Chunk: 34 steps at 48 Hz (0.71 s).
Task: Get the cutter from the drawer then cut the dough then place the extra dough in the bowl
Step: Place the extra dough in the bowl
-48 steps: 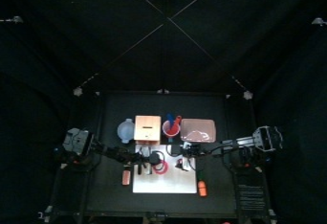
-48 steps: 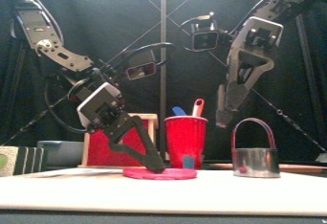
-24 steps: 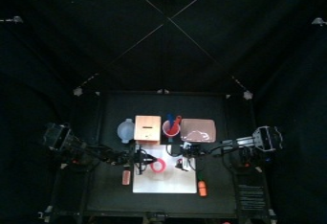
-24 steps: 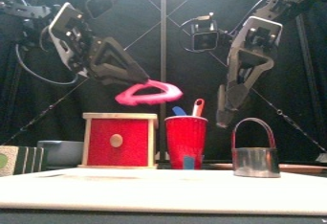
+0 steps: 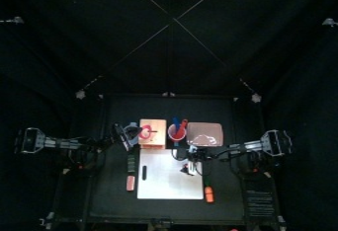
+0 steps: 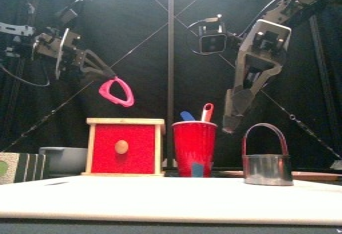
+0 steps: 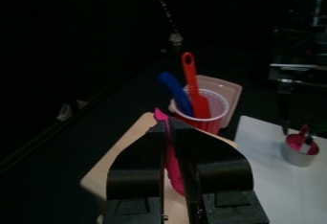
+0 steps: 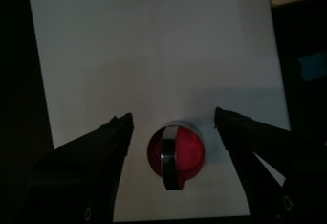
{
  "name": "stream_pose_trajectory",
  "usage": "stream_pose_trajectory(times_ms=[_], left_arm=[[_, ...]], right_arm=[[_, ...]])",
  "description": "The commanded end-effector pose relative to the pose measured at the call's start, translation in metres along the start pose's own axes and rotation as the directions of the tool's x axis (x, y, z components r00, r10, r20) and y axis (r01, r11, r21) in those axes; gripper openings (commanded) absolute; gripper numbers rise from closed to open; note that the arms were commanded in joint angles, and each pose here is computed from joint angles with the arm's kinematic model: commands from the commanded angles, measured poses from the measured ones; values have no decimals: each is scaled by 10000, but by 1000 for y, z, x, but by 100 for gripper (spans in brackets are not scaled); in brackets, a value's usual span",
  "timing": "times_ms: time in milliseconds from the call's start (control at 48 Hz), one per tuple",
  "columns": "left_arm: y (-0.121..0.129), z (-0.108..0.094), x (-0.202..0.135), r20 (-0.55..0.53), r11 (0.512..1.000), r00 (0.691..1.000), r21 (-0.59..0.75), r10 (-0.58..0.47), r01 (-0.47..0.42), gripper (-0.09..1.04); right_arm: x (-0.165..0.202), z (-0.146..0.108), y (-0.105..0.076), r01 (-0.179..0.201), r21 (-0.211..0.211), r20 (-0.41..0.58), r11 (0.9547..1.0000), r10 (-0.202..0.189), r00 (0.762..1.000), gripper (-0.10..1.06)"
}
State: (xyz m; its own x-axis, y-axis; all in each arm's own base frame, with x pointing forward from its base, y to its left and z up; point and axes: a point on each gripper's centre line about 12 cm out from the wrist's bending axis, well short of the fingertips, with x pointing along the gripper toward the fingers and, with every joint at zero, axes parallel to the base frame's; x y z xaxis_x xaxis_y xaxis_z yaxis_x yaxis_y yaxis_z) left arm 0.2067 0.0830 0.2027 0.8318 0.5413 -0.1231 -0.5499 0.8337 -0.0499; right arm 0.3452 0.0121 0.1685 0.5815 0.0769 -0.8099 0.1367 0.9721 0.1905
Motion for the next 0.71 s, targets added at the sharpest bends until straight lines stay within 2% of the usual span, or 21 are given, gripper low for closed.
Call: stream_pose_trajectory(times_ms=[21,292,521,708], left_arm=[[11,0,-11,190,9975,9990,-587,414,-402,48],[31,-25,-36,-301,9875,9955,-1271,902,-933,47],[19,-40,-29,-1923,9926,9813,-1176,76,-307,46],[11,-39,-19,-2365,9964,9714,-842,-236,37,49]], right_arm=[[-6,9,1,-55,29,353,10000,54,9994,98],[-4,10,1,-34,4,324,10000,33,9995,98],[-1,10,0,-14,4,282,10000,14,9996,98],[-1,13,-2,21,64,326,10000,-23,9995,98]])
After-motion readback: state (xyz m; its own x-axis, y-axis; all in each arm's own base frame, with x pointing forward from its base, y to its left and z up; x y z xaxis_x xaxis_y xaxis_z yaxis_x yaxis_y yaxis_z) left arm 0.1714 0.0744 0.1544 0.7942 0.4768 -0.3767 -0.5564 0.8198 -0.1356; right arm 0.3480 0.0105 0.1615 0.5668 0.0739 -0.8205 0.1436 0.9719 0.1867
